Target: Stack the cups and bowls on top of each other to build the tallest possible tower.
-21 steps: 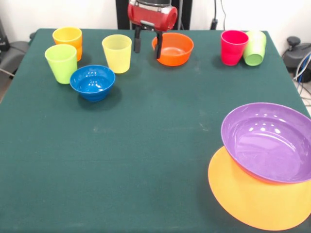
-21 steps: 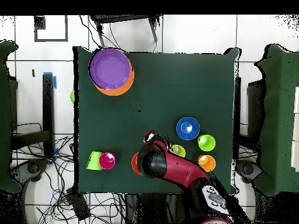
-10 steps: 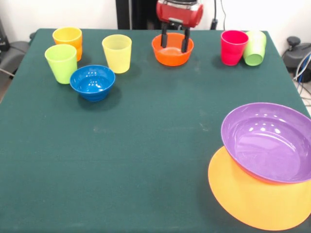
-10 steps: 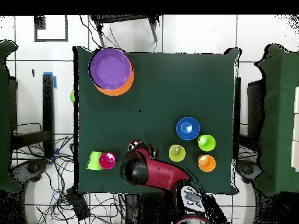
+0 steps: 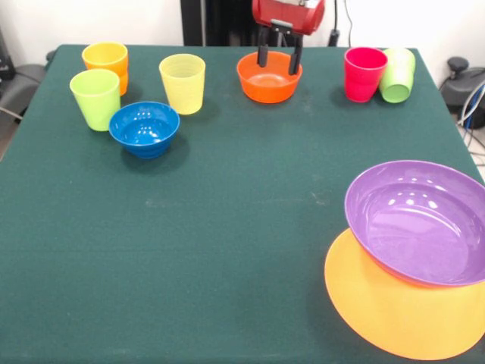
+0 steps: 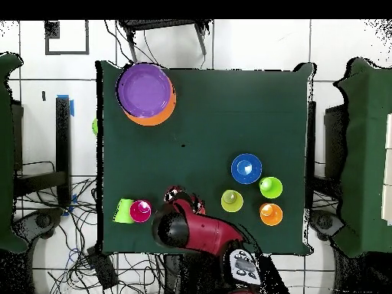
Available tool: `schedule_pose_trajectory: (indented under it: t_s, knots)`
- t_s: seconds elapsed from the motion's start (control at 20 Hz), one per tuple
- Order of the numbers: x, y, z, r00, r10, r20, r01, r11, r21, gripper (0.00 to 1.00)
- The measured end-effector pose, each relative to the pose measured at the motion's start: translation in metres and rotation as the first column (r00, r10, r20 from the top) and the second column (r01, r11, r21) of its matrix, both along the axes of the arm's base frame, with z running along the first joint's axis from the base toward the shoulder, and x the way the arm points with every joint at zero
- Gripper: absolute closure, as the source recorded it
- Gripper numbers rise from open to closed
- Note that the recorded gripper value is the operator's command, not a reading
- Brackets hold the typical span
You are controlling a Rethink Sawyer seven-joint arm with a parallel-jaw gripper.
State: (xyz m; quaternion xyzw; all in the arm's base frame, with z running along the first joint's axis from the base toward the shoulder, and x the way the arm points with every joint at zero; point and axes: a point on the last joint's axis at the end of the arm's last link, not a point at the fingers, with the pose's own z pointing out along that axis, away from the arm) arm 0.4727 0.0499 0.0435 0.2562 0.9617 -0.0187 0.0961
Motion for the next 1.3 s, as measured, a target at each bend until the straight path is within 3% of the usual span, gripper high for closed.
schedule_pose_trajectory:
  t_s: [0.4,0.8,0.95,1.15,1.2,1.3]
  knots:
    - [0.0,-0.006,-0.009,0.9995,-0.008,0.029,0.009,0.9999,-0.014,0.0]
    - [-0.01,0.0,-0.031,0.9974,-0.017,0.07,0.018,0.9996,-0.02,0.0]
    - [-0.017,0.005,-0.041,0.9949,-0.057,0.083,0.059,0.9982,-0.014,0.0]
    - [-0.029,0.01,-0.049,0.9905,-0.125,0.059,0.125,0.9922,-0.001,0.0]
    - [-0.035,0.011,-0.052,0.9867,-0.157,0.043,0.157,0.9876,0.003,0.0]
    - [-0.04,0.012,-0.054,0.9844,-0.173,0.034,0.173,0.985,0.004,0.0]
